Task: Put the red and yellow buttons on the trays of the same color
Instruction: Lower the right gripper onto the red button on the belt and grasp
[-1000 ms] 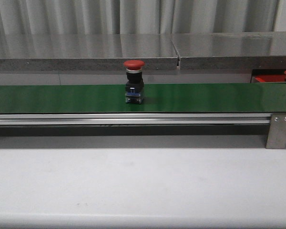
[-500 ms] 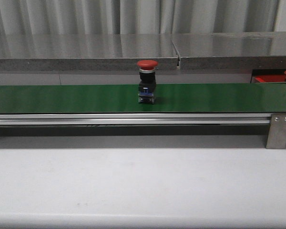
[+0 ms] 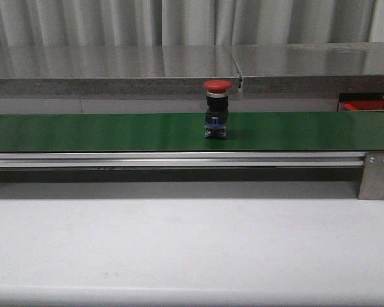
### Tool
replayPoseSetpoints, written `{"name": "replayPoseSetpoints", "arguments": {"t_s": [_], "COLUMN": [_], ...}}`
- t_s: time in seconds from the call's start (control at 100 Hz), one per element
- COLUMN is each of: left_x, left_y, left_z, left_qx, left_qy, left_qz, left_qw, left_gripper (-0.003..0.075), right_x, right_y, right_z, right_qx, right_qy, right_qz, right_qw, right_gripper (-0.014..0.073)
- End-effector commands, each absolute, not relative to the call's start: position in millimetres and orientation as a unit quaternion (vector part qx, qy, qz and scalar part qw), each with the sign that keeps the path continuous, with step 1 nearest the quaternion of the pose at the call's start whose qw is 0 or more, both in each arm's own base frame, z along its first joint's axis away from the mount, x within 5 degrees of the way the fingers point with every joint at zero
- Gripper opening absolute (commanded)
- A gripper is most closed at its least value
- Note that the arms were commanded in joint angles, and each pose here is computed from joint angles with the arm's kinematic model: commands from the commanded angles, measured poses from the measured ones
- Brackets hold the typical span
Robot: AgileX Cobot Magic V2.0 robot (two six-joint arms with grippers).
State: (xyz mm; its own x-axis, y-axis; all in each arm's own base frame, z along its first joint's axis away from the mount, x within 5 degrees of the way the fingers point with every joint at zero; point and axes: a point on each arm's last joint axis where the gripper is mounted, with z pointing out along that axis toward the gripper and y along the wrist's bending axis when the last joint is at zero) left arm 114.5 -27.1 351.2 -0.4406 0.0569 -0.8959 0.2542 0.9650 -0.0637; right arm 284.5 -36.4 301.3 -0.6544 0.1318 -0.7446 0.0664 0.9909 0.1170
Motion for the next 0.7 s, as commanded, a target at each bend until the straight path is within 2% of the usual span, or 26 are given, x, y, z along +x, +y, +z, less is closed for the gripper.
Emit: {"name": "replayPoseSetpoints", "arguments": {"t_s": [0.0,0.39,0.54,0.69], "left_x": [115.6,115.6,115.6,115.6], "left_y": [-27.6,-27.6,-27.6,-27.6], "left_z": [365.5,365.5,365.5,365.5], "left_qx": [0.086,0.086,0.086,0.086], "left_qy": [0.818,0.818,0.818,0.818], "left_qz": [-0.101,-0.101,-0.101,-0.101], "left_qw": [0.560,0.560,0.560,0.560], "left_gripper": [-0.0020,-0.0020,-0.0020,-0.0020], "right_x": [284.1,314.1,328.8,338.3], "right_y": [-26.2,17.2,43.0,69.5], "right_z": [324.8,353.9,353.9,350.6], "right_qx": [0.027,-0.085,-0.126,-0.121], "right_qy": [0.890,0.921,0.924,0.932], "right_qz": [0.036,0.084,0.105,0.141], "right_qw": [0.453,0.371,0.344,0.311], "right_gripper": [0.0512,0.0512,0.0512,0.0512]}}
